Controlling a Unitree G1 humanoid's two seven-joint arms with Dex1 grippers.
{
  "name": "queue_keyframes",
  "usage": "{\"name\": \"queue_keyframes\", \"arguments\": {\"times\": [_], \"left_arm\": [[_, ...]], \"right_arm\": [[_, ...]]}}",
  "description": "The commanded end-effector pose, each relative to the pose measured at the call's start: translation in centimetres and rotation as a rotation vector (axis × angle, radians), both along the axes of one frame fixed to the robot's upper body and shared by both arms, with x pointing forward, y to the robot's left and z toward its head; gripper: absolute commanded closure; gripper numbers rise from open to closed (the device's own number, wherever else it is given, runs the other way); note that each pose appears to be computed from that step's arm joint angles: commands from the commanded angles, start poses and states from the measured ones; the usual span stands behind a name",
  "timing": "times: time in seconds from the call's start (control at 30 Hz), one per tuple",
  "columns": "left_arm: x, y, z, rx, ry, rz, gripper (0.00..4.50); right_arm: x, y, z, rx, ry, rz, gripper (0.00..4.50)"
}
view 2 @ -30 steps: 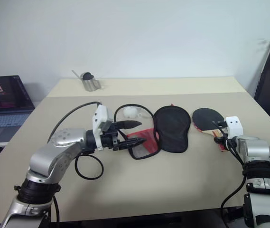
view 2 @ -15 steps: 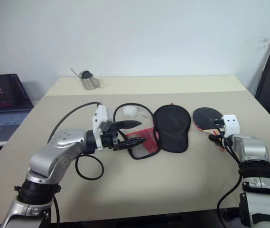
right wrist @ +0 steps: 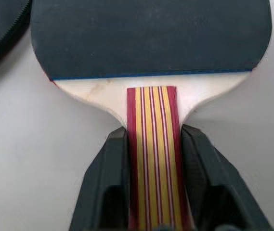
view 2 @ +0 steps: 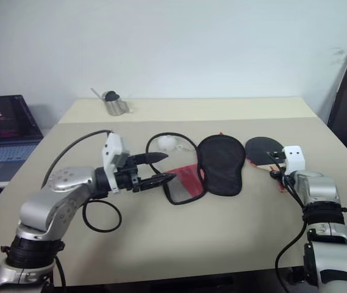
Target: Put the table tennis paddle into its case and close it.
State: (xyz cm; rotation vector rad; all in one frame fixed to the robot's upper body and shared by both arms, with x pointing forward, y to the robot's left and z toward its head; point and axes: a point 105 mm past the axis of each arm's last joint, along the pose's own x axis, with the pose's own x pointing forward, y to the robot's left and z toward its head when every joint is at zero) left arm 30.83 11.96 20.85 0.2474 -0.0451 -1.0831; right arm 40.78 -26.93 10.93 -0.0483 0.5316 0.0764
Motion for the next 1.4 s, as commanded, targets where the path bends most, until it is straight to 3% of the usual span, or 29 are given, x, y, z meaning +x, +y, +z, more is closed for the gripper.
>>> {"name": "queue_keyframes", "arguments": {"times": [0.03, 0.37, 0.53, 0.6, 0.87, 1.17, 1.4], "left_arm": [[-0.5, 1.0, 1.5, 0.002, -0.065, 0.028, 0.98], [-0.9, 2.2, 1.2, -0.004, -0.054, 0.09, 0.98], [-1.0, 2.1, 1.1, -0.01, -0.05, 0.095, 0.98], [-1.0, 2.0, 1.0, -0.011, -0.05, 0.094, 0.98], [-1.0, 1.9, 1.0, -0.013, -0.053, 0.098, 0.98], [-1.1, 1.9, 0.8, -0.01, -0.055, 0.1, 0.98], [-1.0, 1.8, 0.8, -0.009, -0.058, 0.093, 0.98]], "right_arm": [[0.5, 0.3, 0.7, 0.029, -0.032, -0.016, 3.39], [1.0, 0.1, 6.9, 0.039, -0.209, -0.048, 3.39], [0.6, 3.3, 9.8, 0.067, -0.276, 0.018, 3.39], [0.2, 6.9, 10.5, 0.106, -0.285, 0.092, 3.39], [-1.5, 14.5, 8.8, 0.227, -0.216, 0.187, 3.39], [-1.4, 15.1, 5.0, 0.224, -0.152, 0.117, 3.39], [-1.1, 14.9, 4.1, 0.174, -0.167, 0.072, 3.39]]}}
